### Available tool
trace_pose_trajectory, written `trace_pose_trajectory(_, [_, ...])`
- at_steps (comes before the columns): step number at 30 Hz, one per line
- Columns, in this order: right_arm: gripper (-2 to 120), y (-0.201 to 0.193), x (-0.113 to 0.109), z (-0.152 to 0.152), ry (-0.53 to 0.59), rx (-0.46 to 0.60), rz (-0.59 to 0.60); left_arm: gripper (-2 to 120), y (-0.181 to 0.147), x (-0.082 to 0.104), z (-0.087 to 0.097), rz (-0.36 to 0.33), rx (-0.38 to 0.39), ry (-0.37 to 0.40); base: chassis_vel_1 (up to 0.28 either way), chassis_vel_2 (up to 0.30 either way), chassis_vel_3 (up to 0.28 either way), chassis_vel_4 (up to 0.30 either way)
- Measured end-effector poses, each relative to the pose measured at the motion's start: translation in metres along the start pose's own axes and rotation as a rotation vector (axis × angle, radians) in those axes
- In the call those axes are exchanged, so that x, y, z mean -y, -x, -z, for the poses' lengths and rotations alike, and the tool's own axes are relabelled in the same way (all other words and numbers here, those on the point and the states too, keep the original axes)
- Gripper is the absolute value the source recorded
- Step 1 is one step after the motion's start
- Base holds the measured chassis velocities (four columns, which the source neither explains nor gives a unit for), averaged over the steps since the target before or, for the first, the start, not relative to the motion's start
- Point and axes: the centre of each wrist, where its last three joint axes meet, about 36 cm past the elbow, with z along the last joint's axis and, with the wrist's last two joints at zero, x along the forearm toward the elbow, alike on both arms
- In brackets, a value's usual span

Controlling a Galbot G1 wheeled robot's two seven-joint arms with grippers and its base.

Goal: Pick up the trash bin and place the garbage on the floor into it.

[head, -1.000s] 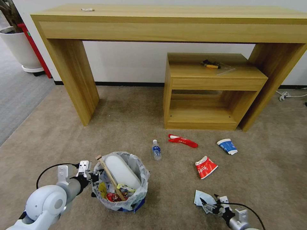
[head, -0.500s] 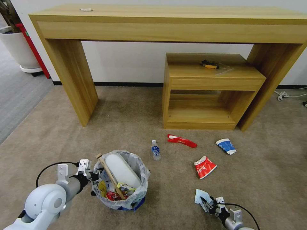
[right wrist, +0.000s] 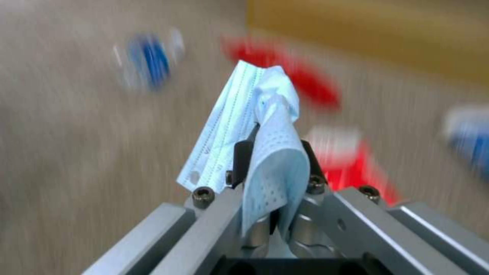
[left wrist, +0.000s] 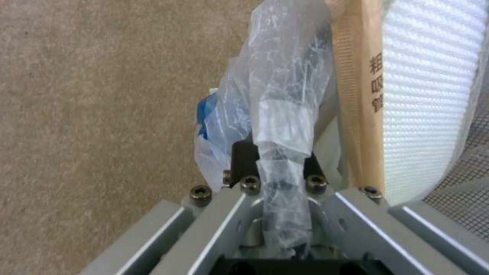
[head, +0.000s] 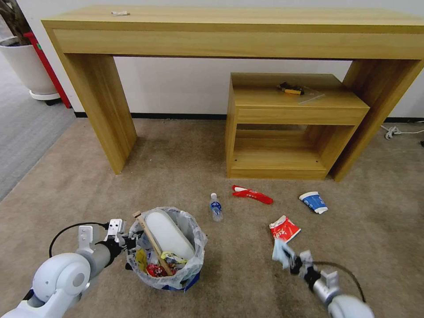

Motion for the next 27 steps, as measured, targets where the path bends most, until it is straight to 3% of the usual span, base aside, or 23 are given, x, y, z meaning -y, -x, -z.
trace_pose_trajectory(1, [0,0.0,0.0,0.0,0.0,0.0,0.0,0,0.0,0.0,0.0,0.0,0.0,0.0,0.0,0.0,0.0,0.0])
trace_pose_trajectory(5, [0,0.006,0.001,0.09,-0.08,0.113,0.173,0,0.001,0.002,0.002,-0.002,0.0,0.006,0.0,0.0,0.0,0.0])
trace_pose_trajectory(8, [0,0.012,-0.004,0.115,-0.092,0.137,0.243,0,0.002,0.003,0.002,-0.002,0.001,0.009,0.0,0.0,0.0,0.0])
trace_pose_trajectory(9, [0,0.022,-0.01,0.14,-0.106,0.162,0.312,0,0.002,0.004,0.004,-0.004,0.001,0.013,0.0,0.0,0.0,0.0])
trace_pose_trajectory(10, [0,0.022,-0.01,0.14,-0.106,0.162,0.312,0,0.002,0.004,0.004,-0.004,0.001,0.013,0.0,0.0,0.0,0.0])
trace_pose_trajectory(11, [0,0.037,-0.018,0.17,-0.114,0.183,0.393,0,0.003,0.005,0.005,-0.008,0.0,0.02,0.0,0.0,0.0,0.0])
trace_pose_trajectory(13, [0,0.061,-0.035,0.199,-0.139,0.187,0.512,0,0.004,0.007,0.008,-0.012,-0.003,0.028,0.0,0.0,0.0,0.0])
trace_pose_trajectory(18, [0,0.096,-0.062,0.223,-0.187,0.165,0.661,0,0.006,0.008,0.013,-0.016,-0.007,0.027,0.0,0.0,0.0,0.0])
trace_pose_trajectory(21, [0,0.123,-0.095,0.24,-0.245,0.149,0.777,0,0.009,0.006,0.017,-0.018,-0.013,0.033,0.0,0.0,0.0,0.0])
trace_pose_trajectory(27, [0,0.146,-0.133,0.245,-0.304,0.117,0.868,0,0.01,0.006,0.018,-0.026,-0.018,0.039,0.0,0.0,0.0,0.0])
